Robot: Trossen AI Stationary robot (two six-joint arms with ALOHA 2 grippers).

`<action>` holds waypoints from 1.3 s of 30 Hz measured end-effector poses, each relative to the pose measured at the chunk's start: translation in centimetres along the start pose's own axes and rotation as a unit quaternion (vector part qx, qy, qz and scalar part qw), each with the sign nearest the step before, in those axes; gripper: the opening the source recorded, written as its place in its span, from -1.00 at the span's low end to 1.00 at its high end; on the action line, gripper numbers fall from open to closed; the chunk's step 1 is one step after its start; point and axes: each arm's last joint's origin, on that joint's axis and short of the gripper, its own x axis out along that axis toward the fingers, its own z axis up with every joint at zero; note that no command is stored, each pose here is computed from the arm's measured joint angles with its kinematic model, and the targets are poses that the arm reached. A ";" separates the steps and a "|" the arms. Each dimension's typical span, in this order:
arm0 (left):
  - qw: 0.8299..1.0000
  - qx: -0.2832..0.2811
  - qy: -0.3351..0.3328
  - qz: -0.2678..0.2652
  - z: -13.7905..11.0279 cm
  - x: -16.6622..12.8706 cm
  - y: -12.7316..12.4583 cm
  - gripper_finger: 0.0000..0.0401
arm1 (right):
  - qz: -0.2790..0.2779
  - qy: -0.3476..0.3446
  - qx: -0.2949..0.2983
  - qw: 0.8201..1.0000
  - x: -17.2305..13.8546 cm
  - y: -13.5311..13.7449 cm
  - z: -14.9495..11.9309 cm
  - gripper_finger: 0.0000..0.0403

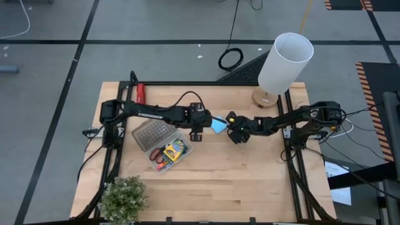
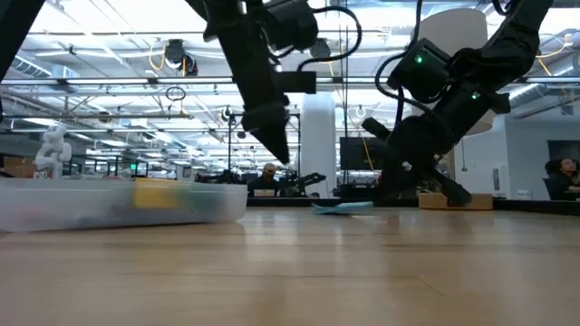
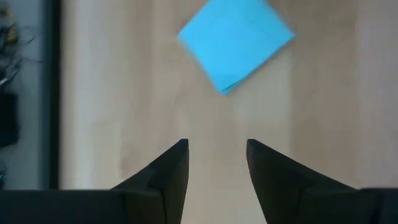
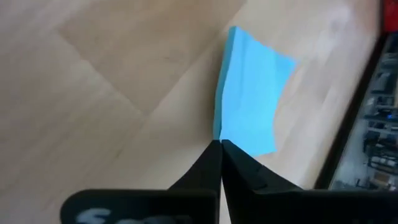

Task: Pack school essentials
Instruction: Put the blue sticky notes into the supply box

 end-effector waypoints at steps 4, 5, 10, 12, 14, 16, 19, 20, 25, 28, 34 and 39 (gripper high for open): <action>1.000 -0.013 0.021 0.013 -0.5 -1.4 0.5 -0.15 | -0.008 -0.011 -0.004 1.000 -0.5 -0.1 0.5 -1.00; 0.999 -0.013 0.028 0.011 -0.7 -1.6 0.5 -0.15 | -0.016 -0.016 -0.001 1.000 -0.7 -0.3 0.6 -1.00; 1.000 -0.005 0.008 0.003 -0.3 -2.1 -0.1 -0.15 | -0.031 -0.027 0.038 0.998 -1.7 -0.9 0.7 -1.00; 1.000 -0.001 -0.021 0.005 0.3 -2.2 -0.5 -0.15 | -0.038 -0.032 0.055 0.997 -2.1 -1.1 0.7 -1.00; 0.998 0.012 -0.053 0.008 0.7 -2.0 -1.2 -0.14 | -0.043 -0.035 0.068 0.996 -2.4 -1.3 0.8 -1.00; 0.996 0.026 -0.087 0.015 1.1 -1.9 -1.7 -0.09 | -0.039 -0.033 0.075 0.996 -2.6 -1.3 0.6 -1.00; 0.991 0.033 -0.128 0.031 1.5 -1.6 -2.1 0.04 | -0.042 -0.033 0.097 0.994 -2.7 -1.5 0.4 -1.00; 0.990 0.037 -0.131 0.034 1.4 -1.4 -2.2 0.09 | -0.042 -0.031 0.099 0.994 -2.7 -1.6 0.3 -1.00; 0.991 0.049 -0.118 0.023 0.6 -0.6 -2.3 0.28 | -0.003 -0.016 0.088 0.996 -2.5 -0.9 -0.1 -1.00; 0.991 0.050 -0.127 0.003 0.3 -0.2 -2.1 0.22 | 0.015 -0.024 0.074 0.997 -2.4 -0.6 -0.2 -1.00; 0.990 0.008 -0.138 0.025 -0.7 1.3 0.1 -0.35 | 0.025 -0.043 0.058 0.997 -2.2 -0.6 -0.1 -0.94; 0.984 -0.019 -0.178 -0.011 -1.2 2.4 1.1 -0.89 | 0.037 -0.033 0.043 0.998 -0.9 0.1 0.0 -0.83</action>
